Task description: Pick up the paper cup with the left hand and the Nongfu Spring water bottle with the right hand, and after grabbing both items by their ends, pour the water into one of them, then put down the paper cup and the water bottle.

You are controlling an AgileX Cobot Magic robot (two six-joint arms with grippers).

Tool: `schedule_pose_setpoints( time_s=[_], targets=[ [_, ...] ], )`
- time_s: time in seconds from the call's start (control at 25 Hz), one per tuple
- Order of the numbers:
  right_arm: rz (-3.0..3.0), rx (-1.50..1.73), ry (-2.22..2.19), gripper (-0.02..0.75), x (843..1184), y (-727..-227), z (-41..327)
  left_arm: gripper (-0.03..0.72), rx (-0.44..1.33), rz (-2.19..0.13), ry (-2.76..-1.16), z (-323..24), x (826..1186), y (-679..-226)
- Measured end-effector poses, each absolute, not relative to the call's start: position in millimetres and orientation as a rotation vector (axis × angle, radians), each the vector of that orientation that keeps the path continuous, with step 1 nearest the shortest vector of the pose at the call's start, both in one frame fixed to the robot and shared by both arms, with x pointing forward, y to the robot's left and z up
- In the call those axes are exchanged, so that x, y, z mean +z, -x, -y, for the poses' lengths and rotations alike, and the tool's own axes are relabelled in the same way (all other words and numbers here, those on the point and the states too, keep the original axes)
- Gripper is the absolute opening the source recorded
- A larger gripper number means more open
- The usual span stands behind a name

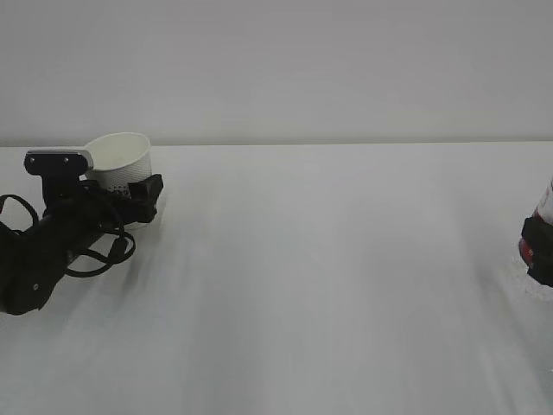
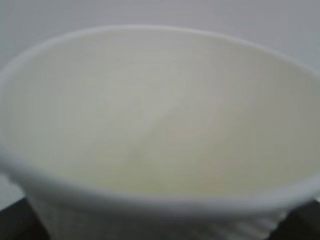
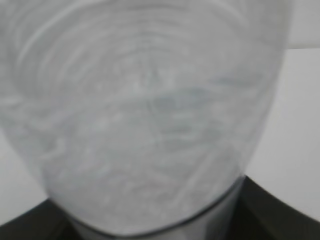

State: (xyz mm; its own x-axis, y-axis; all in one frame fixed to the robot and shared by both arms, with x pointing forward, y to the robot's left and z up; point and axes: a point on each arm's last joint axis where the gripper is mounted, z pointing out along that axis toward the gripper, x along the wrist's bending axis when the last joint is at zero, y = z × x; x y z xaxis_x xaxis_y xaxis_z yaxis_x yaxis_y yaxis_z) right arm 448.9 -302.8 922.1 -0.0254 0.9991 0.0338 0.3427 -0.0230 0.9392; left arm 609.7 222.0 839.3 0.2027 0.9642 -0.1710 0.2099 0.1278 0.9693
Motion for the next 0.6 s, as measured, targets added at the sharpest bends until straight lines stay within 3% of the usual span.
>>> schedule_pose_setpoints(
  time_s=[0.36, 0.6],
  targets=[
    [-1.474, 1.067, -1.469, 0.449, 922.1, -448.9, 302.8, 0.571, 0.832, -1.244, -1.336, -221.5, 839.3, -609.5],
    [-1.472, 1.066, -1.47, 0.449, 922.1, -449.0, 303.0, 0.561, 0.757, -1.198, -1.361, -214.5, 839.2, -607.6]
  ],
)
